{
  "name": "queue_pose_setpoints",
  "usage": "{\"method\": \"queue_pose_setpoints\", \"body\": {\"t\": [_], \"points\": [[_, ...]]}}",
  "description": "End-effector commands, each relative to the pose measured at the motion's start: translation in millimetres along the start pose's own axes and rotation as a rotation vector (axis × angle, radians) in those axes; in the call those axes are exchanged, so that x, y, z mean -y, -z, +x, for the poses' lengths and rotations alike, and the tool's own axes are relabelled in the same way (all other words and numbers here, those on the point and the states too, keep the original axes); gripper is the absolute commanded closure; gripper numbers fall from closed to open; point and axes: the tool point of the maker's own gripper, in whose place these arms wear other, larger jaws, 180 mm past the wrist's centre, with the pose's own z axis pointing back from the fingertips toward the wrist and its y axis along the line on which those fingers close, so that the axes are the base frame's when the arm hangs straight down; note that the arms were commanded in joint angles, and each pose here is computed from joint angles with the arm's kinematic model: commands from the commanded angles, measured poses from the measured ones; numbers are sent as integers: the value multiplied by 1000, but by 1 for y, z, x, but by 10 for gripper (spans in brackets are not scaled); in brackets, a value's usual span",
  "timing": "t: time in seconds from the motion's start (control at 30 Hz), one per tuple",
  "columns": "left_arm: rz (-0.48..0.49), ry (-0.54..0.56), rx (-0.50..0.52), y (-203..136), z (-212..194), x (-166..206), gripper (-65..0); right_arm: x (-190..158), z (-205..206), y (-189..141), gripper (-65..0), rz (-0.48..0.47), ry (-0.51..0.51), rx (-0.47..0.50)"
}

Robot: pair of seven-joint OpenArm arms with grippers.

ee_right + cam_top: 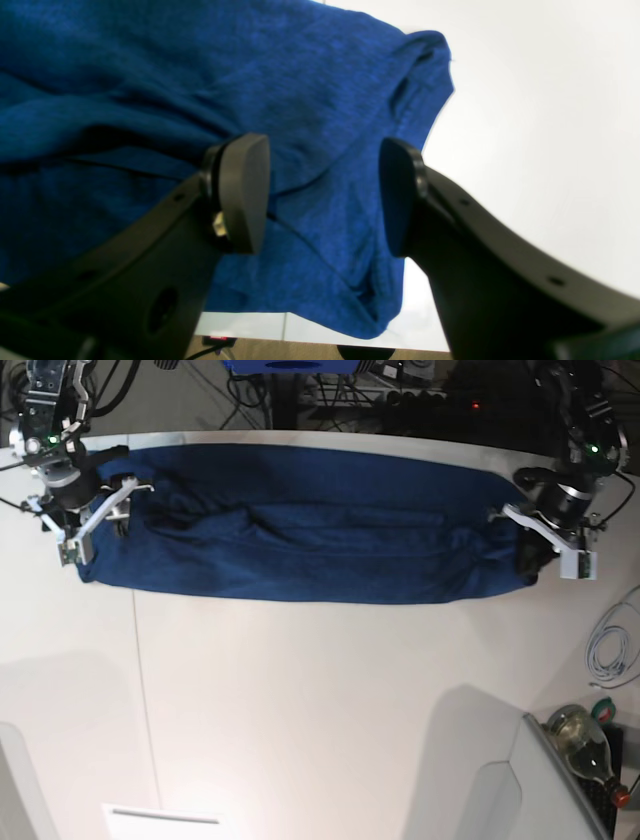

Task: Layout the t-shirt on the table in an organized manner, then fold the t-shirt properly
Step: 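Lift the shirt end with the left gripper and fold it toward the right gripper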

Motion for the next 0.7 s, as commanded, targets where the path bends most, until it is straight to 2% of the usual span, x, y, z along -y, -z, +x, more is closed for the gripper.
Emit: {"method": "queue_pose_setpoints", "body": {"t": [0.0,0.33,0.67], "points": [[-16,9,41,-3,15,12,0,3,12,-2,-327,-7,-5,42],[-246,-73,-19,19,2,141,0,6,12,-2,-327,-12,-4,40],[-393,-68,-115,51,-15,226,0,6,11,-3,-327,-14,-3,40]]}}
